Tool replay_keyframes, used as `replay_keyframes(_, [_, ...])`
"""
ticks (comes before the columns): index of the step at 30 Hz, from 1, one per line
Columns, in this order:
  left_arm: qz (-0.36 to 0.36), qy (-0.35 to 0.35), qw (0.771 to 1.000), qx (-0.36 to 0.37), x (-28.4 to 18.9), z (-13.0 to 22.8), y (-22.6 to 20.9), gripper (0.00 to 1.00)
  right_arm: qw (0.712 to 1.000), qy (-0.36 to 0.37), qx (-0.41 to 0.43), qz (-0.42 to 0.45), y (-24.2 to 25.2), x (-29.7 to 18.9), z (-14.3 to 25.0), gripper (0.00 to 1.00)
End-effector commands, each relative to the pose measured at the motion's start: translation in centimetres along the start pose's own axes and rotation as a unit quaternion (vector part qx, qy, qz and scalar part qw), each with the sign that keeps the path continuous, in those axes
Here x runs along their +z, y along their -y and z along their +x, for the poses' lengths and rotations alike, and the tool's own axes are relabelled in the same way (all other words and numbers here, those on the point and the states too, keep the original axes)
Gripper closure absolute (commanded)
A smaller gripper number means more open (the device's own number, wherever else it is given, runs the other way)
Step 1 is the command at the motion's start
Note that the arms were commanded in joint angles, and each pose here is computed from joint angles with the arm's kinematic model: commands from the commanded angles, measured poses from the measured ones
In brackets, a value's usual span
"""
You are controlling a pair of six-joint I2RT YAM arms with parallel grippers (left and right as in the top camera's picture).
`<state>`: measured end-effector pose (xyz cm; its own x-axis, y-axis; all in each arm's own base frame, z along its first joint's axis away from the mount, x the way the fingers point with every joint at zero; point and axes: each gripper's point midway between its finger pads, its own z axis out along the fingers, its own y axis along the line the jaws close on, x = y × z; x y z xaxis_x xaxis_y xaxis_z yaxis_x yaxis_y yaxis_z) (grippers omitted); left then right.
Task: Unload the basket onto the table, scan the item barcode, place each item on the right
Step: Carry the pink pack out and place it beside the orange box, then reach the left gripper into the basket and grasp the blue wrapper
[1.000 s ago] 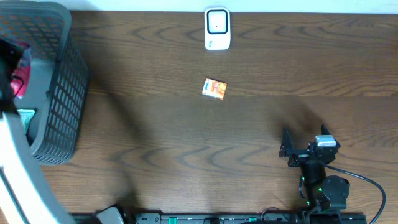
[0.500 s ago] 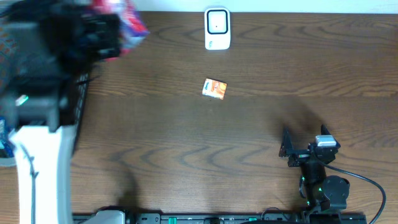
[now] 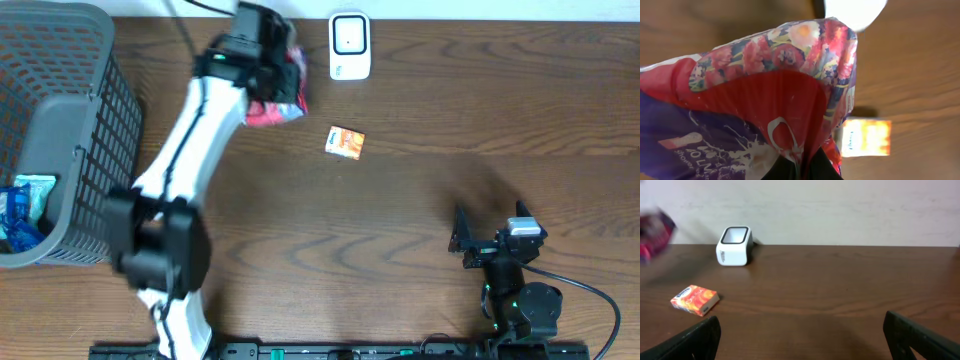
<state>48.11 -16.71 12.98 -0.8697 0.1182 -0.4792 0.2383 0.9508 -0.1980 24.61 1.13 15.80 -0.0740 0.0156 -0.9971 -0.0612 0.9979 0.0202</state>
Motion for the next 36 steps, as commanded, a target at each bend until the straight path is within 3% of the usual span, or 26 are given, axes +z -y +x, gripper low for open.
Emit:
replay_keyframes(1, [-0.010,-0.028,0.999,0.017,2.5,1.6,0.6,0.92,1.000,0.001,-0.005,0.002,0.1,0.0,0.1,0.01])
replay_keyframes(3, [-0.008,-0.044,0.999,0.013,3.8,2.5,1.2,0.91,1.000,0.001,-0.005,0.002,0.1,0.0,0.1,0.01])
replay_keyframes(5, [-0.006,-0.056,0.998,0.002,4.7,3.3,2.1,0.76,1.000,0.001,-0.005,0.002,0.1,0.0,0.1,0.01])
replay_keyframes(16, [0.029,-0.057,0.998,-0.004,4.7,4.2,8.4,0.74,1.000,0.001,-0.005,0.002,0.1,0.0,0.1,0.01])
replay_keyframes(20, [0.043,-0.016,0.999,0.005,2.0,1.8,9.8,0.73,1.000,0.001,-0.005,0.002,0.1,0.0,0.1,0.01])
replay_keyframes(23, [0.034,0.043,0.999,0.003,-1.6,-1.0,9.3,0.64,1.000,0.001,-0.005,0.002,0.1,0.0,0.1,0.01])
replay_keyframes(27, [-0.048,0.137,0.989,-0.018,-7.4,-5.0,5.1,0.41,1.000,0.001,-0.005,0.002,0.1,0.0,0.1,0.01])
replay_keyframes(31, [-0.181,0.214,0.957,-0.069,-14.2,-7.2,-2.4,0.27,1.000,0.001,-0.005,0.002,0.1,0.0,0.1,0.01])
replay_keyframes(36, [-0.279,0.265,0.910,-0.156,-21.8,-7.1,-12.9,0.23,1.000,0.001,-0.005,0.002,0.1,0.0,0.1,0.01])
